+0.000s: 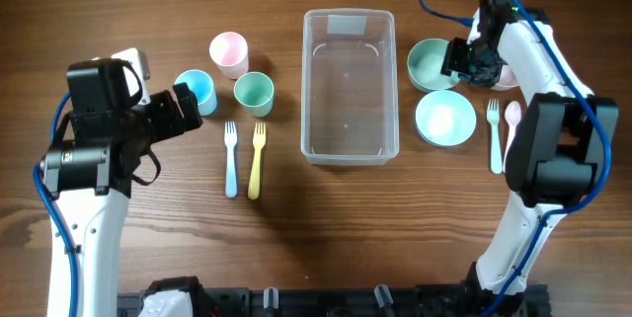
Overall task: Pack container
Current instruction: 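Grasp the green bowl rim with the right gripper, then carry the green bowl into the clear container and release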
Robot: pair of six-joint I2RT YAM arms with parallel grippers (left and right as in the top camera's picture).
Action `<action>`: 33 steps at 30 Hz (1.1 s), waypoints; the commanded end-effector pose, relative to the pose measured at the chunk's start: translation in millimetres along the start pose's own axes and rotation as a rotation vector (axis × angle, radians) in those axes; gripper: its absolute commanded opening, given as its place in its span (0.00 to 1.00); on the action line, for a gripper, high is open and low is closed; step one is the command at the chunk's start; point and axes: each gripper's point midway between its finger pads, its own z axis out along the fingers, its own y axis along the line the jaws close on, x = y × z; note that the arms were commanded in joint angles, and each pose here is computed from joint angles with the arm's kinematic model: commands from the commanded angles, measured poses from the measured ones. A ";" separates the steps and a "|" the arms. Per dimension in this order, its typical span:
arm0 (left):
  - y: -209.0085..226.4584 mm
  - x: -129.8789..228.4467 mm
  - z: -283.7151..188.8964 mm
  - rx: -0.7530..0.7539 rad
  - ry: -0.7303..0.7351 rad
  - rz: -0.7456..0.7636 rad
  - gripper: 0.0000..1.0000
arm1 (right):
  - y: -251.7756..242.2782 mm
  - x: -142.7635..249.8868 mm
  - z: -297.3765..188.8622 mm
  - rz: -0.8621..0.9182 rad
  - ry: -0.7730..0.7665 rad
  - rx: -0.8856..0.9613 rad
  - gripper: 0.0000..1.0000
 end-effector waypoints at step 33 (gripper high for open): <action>1.6 -5.9 -3.5 -0.006 -0.016 -0.013 1.00 | 63.4 -1.6 -183.2 -0.068 -0.323 -0.269 0.04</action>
